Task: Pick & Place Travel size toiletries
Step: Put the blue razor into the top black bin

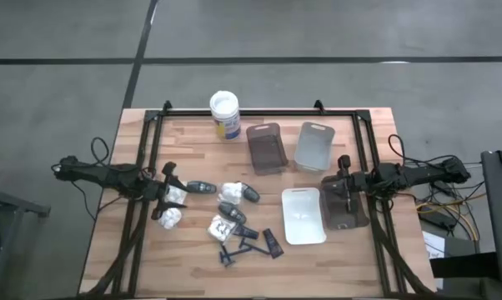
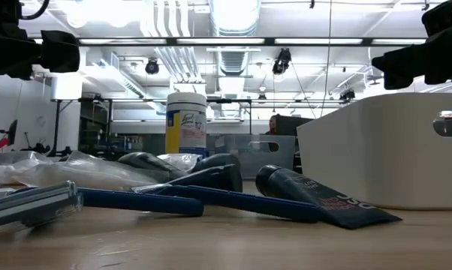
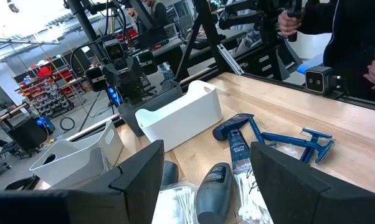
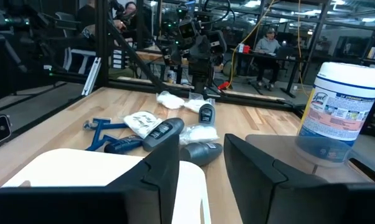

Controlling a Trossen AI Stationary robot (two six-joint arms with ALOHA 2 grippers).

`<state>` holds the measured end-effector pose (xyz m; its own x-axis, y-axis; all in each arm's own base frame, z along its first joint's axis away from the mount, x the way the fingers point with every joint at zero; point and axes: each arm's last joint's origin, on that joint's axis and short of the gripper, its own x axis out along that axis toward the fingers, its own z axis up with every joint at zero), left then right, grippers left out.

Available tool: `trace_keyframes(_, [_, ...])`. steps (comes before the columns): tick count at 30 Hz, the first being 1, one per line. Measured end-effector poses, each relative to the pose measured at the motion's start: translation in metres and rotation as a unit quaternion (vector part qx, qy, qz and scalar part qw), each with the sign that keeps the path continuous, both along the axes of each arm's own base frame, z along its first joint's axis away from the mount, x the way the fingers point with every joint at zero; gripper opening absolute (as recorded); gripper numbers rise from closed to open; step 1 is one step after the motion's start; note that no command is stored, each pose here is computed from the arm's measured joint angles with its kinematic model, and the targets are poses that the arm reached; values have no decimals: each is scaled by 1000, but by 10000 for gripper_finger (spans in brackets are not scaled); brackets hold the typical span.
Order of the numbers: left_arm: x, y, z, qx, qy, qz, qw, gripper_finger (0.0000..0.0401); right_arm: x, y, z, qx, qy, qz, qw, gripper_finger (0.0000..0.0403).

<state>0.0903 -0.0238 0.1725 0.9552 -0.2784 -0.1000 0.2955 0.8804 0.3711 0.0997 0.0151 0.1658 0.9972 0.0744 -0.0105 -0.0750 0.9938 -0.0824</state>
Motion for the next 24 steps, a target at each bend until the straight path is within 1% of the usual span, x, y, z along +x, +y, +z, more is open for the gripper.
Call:
trace_keyframes(6, [0, 0, 0, 0, 0, 0, 1000, 243, 0, 0, 0, -5, 0, 0, 1000, 143])
trace_keyframes(12, [0, 0, 0, 0, 0, 0, 1000, 243, 0, 0, 0, -54, -3, 0, 999, 156])
trace_keyframes(14, [0, 0, 0, 0, 0, 0, 1000, 243, 0, 0, 0, -59, -2, 0, 998, 160])
trace_keyframes(16, [0, 0, 0, 0, 0, 0, 1000, 243, 0, 0, -1, -54, -1, 0, 999, 165])
trace_keyframes(24, [0, 0, 0, 0, 0, 0, 1000, 243, 0, 0, -1, -3, 4, 0, 1000, 183])
